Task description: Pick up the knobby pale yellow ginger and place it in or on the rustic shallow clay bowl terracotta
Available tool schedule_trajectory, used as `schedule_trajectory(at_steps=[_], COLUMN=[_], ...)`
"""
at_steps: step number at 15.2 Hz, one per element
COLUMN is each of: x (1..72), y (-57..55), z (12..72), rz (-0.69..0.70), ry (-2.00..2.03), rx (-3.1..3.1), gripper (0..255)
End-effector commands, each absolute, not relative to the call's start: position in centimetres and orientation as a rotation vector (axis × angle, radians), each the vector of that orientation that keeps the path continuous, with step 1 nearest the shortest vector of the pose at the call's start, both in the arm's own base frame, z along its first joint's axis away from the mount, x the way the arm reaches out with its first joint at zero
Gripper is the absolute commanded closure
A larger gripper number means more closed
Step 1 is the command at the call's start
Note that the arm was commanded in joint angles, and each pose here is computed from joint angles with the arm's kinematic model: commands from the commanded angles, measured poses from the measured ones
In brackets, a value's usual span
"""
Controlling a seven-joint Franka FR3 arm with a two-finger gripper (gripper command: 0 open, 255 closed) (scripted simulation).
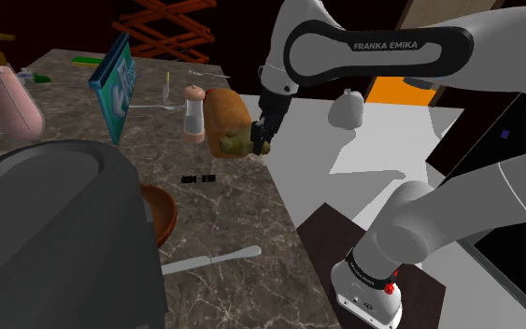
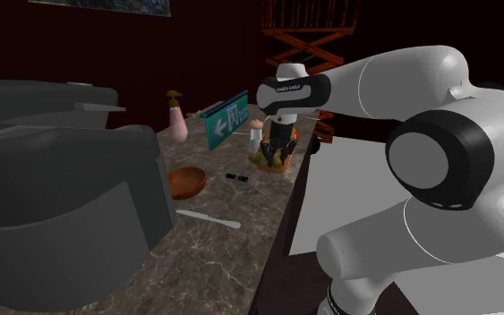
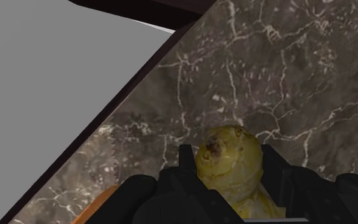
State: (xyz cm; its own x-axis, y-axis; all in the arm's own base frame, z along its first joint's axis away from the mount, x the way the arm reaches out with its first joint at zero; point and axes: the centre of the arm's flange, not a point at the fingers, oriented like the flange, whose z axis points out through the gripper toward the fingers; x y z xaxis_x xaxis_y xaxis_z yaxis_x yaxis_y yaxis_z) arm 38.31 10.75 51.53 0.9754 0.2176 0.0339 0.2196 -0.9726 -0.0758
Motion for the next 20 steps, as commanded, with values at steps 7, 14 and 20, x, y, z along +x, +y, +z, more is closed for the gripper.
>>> schedule_trajectory(at_steps=[7, 14, 20], x=[38.2, 37.9, 37.3], y=[10.7, 14.7, 22.6], z=[55.8, 57.9, 58.1], rz=[-0.04, -0.04, -0.04], ry=[-0.337, -0.337, -0.337], rx=[-3.043, -3.043, -3.043], gripper=[255, 255, 255])
